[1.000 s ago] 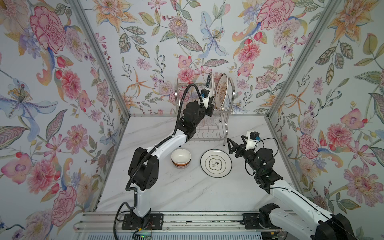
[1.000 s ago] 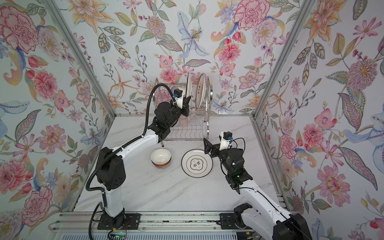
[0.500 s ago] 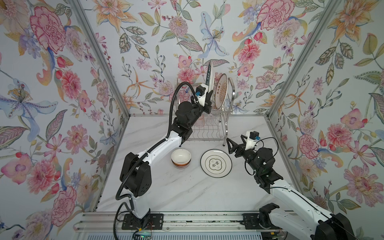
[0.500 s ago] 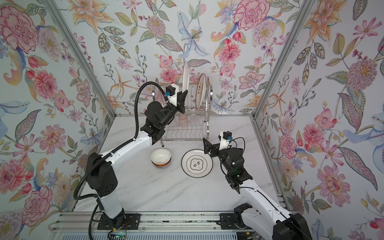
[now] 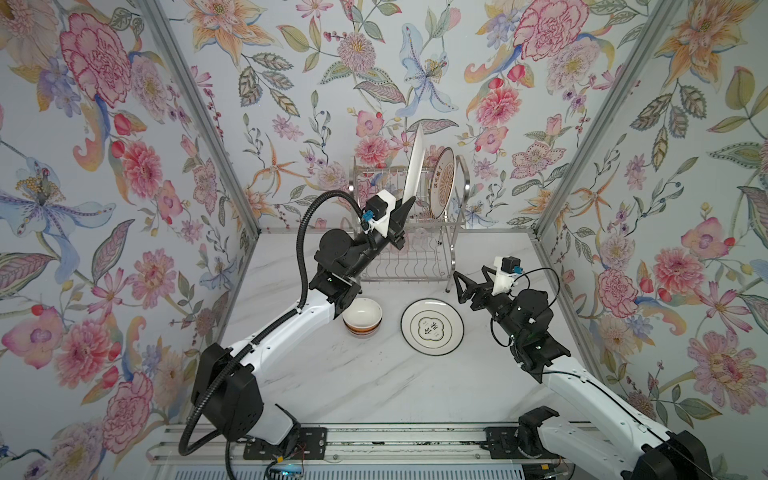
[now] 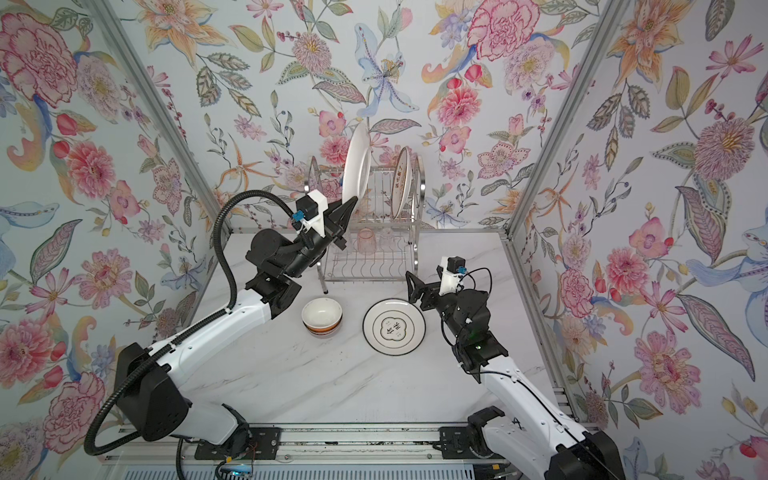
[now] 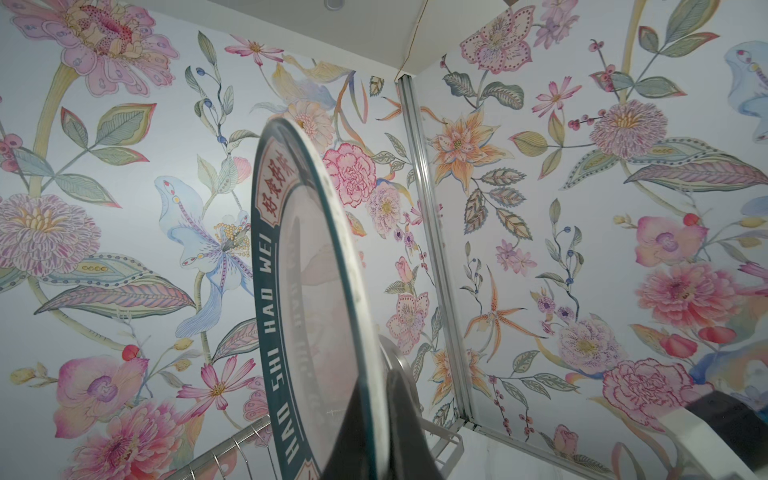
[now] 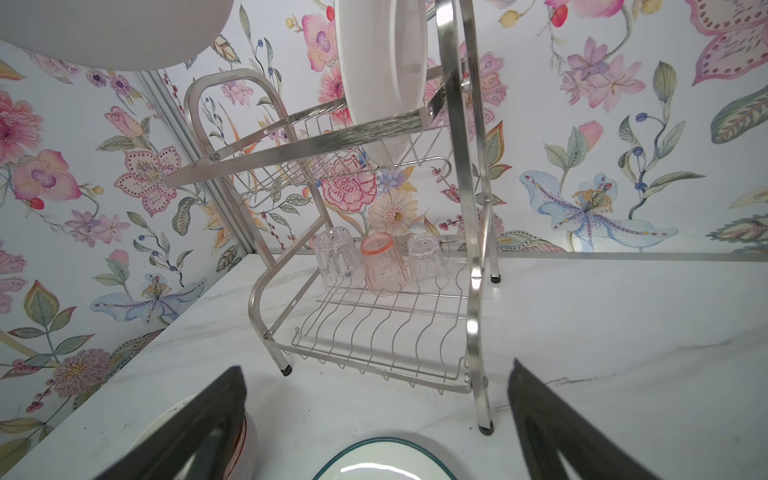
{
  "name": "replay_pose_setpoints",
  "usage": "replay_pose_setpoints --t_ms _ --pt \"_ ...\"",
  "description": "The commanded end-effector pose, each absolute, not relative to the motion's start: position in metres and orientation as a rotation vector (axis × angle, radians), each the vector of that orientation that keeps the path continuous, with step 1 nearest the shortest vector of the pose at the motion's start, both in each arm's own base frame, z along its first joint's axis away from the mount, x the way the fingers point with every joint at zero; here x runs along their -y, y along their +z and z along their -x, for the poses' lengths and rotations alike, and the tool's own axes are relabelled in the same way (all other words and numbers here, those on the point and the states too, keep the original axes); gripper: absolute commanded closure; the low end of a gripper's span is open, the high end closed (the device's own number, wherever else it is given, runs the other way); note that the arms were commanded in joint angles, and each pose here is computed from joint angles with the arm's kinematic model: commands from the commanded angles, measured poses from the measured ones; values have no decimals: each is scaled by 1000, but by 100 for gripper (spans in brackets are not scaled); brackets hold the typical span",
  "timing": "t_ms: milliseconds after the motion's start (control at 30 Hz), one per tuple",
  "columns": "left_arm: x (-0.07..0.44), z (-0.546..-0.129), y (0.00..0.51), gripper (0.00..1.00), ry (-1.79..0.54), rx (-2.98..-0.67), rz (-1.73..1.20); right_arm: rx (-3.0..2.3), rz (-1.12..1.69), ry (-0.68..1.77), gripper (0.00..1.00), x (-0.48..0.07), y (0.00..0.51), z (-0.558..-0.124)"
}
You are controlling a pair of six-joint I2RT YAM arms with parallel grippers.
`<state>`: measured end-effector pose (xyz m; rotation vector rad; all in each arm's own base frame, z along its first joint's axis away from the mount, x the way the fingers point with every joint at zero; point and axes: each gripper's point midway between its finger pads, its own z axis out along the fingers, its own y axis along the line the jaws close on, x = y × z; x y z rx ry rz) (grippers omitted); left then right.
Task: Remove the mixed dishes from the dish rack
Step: 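Lift the lettered plate up out of the rack with the left gripper, then swing the lettered plate down toward the table and the right gripper, then reach the right gripper to the lettered plate rim held by the left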
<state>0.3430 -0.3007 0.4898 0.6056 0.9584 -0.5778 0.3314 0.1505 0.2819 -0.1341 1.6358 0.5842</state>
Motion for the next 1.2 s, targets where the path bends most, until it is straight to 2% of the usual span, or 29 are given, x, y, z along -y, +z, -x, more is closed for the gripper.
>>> replay_pose_setpoints --t_ms 0,133,267,600,800,1167 --pt "289 -299 509 100 -561 -812 -670 -1659 86 631 1 -145 289 -329" --pt "284 -281 484 100 -518 -861 -755 -1695 37 657 1 -135 285 -326" --pt "279 -263 451 100 -380 -884 -840 -1758 -27 674 1 -127 277 -324" --pt "278 -251 372 100 -146 -1035 -1032 -1954 -134 739 1 -122 259 -320" --pt "271 -253 329 100 13 -1085 -1127 -1994 -187 817 0 -121 251 -316" --pt "277 -270 262 100 313 -1064 -1330 -2014 -160 1018 5 -129 263 -320"
